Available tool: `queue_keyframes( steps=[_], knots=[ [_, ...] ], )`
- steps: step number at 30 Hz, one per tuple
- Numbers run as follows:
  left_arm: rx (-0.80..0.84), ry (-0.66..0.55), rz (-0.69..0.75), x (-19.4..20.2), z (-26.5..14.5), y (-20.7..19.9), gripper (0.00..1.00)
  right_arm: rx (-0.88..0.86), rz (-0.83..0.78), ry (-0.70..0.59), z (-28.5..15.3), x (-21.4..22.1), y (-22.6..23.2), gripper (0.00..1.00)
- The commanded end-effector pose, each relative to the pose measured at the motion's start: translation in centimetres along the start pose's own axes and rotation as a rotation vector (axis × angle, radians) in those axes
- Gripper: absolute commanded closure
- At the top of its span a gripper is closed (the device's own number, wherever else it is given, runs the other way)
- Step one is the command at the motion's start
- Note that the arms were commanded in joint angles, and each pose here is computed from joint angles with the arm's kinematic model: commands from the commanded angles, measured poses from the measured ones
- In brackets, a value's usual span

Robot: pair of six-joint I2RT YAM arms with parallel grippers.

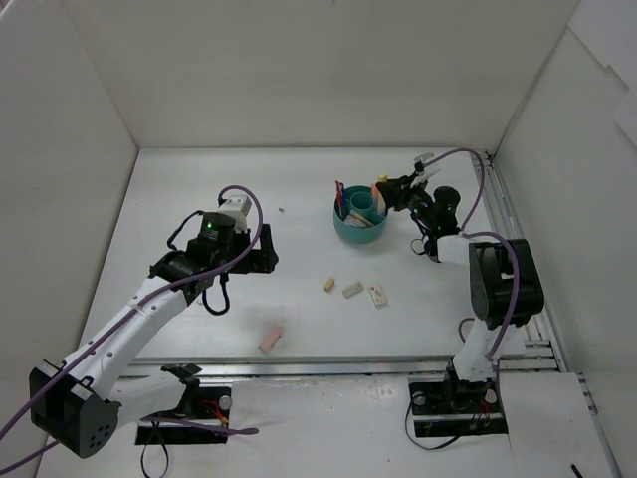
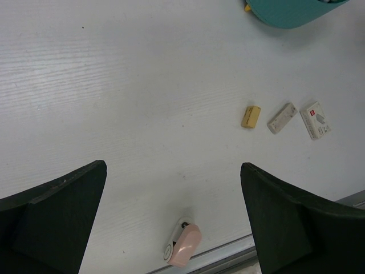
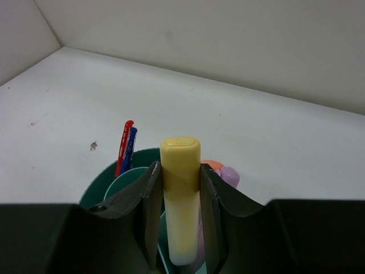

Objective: Sort the stationery into containers
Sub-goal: Place the pen in the storage box, then pick up the stationery from the center of the board.

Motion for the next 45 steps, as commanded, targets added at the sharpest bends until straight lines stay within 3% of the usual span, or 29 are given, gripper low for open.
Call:
queue_keyframes(
  steps=[1,10,15,25,30,34,39,42,45],
  knots=[
    [0.076,-0.096,-0.004,-2.5,-1.0,-1.8,0.00,0.012,-0.079,-0.113,0.4,-2.2,-0.1,0.83],
    [0.075,-0.098,0.001,-2.6,-1.3,-1.8,0.00,0.066,-0.038,-0.046,-0.6,0.5,0.8,0.83],
    [0.078,-0.102,0.001,-2.7,-1.5,-1.9,0.00,0.072,-0.040,-0.037,-0.7,0.7,1.4,0.70],
    [0.094,-0.099,0.000,-2.6,-1.7,-2.0,0.00,0.081,-0.077,-0.133,-1.9,-3.7,2.2,0.30],
    [0.104,-0.091,0.007,-2.5,-1.8,-2.1,0.00,0.070,-0.091,-0.164,-2.9,-5.1,3.2,0.02],
    [0.111,-0.086,0.008,-2.4,-1.8,-2.0,0.00,0.078,-0.110,-0.212,-4.0,-7.5,4.0,0.02],
    [0.116,-0.061,0.009,-2.1,-1.4,-2.1,0.00,0.139,-0.104,-0.166,-5.8,-9.0,5.0,0.02],
    [0.130,-0.037,0.027,-2.0,-0.9,-2.5,0.00,0.168,-0.077,-0.061,-6.9,-8.5,6.0,0.02],
    [0.150,-0.029,0.051,-2.1,-0.5,-2.7,0.00,0.310,-0.038,0.117,-8.6,-8.8,5.9,0.02]
  ],
)
Point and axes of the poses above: each gripper's point midway between its finger pads, its own z axis out along the fingers, its own y axis along the line the jaws close on, x = y × z, the point moved 8 cm from there along -z, back along the fingers, and after that the axes turned 15 degrees about -z, right-handed, at the moved point
